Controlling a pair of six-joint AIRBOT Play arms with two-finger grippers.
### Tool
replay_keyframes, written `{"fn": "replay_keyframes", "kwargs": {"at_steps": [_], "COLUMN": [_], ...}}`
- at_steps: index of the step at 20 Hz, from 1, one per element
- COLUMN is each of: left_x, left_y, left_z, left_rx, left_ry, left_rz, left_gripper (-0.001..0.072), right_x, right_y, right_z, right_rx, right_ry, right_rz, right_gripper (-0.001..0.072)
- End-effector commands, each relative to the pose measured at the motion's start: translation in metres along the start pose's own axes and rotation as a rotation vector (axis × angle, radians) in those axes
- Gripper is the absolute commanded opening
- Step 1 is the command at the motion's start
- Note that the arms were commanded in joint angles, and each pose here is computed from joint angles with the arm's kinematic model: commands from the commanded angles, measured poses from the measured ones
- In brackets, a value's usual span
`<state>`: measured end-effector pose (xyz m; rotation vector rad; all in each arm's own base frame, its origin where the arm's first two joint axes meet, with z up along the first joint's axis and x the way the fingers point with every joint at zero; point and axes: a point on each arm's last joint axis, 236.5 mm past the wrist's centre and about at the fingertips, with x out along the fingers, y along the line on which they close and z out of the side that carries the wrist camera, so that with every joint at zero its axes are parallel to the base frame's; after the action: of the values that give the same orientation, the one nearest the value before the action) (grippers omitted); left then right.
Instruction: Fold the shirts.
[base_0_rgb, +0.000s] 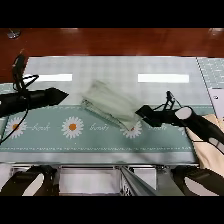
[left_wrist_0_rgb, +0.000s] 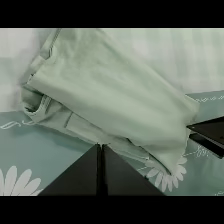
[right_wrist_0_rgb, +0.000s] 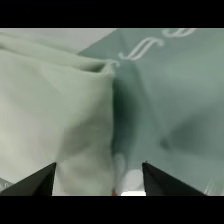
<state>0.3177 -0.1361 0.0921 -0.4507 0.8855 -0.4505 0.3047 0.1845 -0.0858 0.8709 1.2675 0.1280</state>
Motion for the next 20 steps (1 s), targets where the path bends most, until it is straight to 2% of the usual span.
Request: {"fn": "replay_keyframes", "kwargs": {"at_steps": [1,2,3,4,7,9,12,16,20], "left_x": [0.005,0.005,0.005,0.005,0.005,0.005,0.005,0.005,0.005], "left_y": [-0.002,-0.002,-0.002,-0.002,-0.002,-0.001,-0.002,-0.002,-0.002], "left_z": [-0.008,-0.008,-0.008,-0.008,-0.008,-0.006,-0.007,-0.007,-0.007], "left_rx": [0.004,0.004,0.004,0.004,0.004,0.003,0.003,0.003,0.003], "left_ry": [0.019,0.019,0.019,0.019,0.018,0.012,0.013,0.013,0.013], "left_rz": [-0.006,-0.007,-0.007,-0.007,-0.006,-0.004,-0.005,-0.005,-0.005], "left_gripper": [0.0027,0.0027,0.0027,0.0027,0.0028,0.0028,0.0027,0.0028,0.0028], "right_x": [0.041,0.049,0.052,0.047,-0.003,-0.054,-0.137,-0.236,-0.322], "right_y": [0.02,0.029,0.043,0.063,0.146,0.187,0.225,0.209,0.13], "right_z": [-0.02,-0.024,-0.023,-0.02,0.014,0.051,0.086,0.13,0.152], "right_rx": [-0.029,-0.065,-0.114,-0.187,-0.449,-0.578,-0.679,-0.632,-0.449], "right_ry": [0.14,0.17,0.195,0.212,0.129,0.01,-0.077,-0.179,-0.259], "right_rz": [0.026,0.032,0.052,0.093,0.167,0.107,0.067,-0.028,-0.178], "right_gripper": [0.0591,0.0383,0.0058,0.0021,0.002,0.002,0.002,0.002,0.002]}}
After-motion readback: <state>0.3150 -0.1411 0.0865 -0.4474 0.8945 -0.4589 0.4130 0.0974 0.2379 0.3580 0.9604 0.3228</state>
